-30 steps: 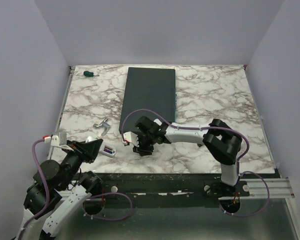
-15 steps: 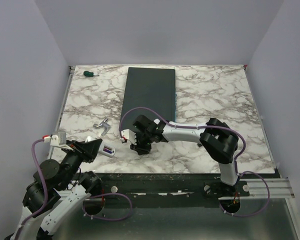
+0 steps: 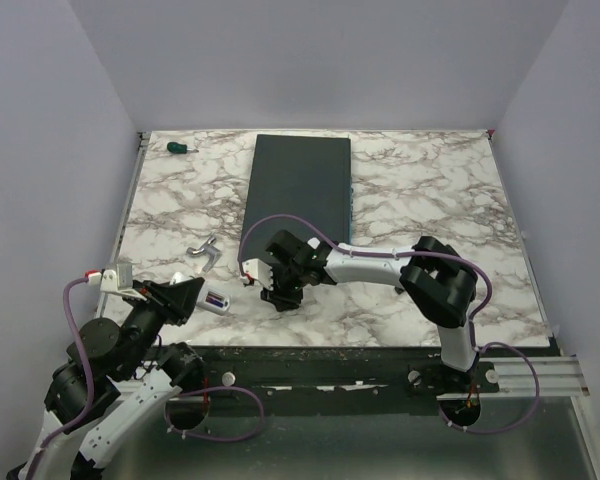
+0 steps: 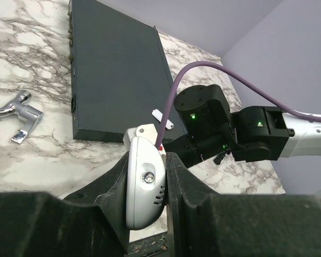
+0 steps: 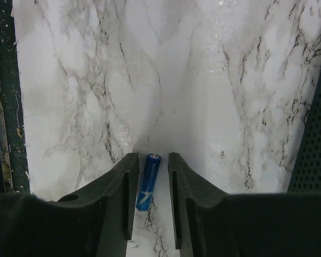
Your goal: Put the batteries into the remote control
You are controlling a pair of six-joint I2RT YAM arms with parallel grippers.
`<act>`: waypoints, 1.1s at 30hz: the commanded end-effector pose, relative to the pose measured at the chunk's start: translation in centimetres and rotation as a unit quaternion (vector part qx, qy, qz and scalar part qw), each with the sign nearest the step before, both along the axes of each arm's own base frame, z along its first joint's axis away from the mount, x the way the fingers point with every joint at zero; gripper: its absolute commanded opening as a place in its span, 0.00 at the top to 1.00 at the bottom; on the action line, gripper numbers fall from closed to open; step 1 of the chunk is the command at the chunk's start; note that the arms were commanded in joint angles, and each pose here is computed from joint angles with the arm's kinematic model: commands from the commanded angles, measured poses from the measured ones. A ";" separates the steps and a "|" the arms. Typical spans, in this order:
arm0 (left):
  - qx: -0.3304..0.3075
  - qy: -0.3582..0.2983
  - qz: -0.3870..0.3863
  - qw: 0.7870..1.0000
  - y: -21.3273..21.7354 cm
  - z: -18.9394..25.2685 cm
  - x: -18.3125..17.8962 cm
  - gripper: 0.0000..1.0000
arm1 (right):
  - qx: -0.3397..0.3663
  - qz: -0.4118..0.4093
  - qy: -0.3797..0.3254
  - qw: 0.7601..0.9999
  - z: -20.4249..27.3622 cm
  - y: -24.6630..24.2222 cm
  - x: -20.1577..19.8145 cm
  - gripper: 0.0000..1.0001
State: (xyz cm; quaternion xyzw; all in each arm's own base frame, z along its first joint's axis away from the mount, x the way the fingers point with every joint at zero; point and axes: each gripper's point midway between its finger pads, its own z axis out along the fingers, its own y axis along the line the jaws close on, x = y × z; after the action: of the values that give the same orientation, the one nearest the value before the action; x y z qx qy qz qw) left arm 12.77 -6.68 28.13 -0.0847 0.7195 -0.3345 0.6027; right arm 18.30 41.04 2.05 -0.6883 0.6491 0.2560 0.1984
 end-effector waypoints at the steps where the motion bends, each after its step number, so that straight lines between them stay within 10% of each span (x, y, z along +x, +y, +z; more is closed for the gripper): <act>1: -0.074 -0.073 0.011 0.995 2.7 2.6 -2.3 1.00 | -0.052 -0.013 0.012 0.998 -1.6 -2.4 -0.7 0.63; 22: -0.082 -0.070 0.011 0.994 2.6 2.6 -2.0 1.00 | -0.065 -0.082 0.049 0.993 -1.0 -2.9 -1.2 0.94; 33: -0.081 -0.068 0.018 0.994 2.8 3.7 -1.9 1.00 | 0.085 -0.169 0.041 0.981 5.5 -0.7 -0.4 0.99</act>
State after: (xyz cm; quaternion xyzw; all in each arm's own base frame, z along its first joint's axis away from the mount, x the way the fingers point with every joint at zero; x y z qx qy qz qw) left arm 12.75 -6.11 28.96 -0.0994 0.7106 -0.3393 0.6083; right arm 16.89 38.90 4.55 -0.5850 0.7341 0.2735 0.2099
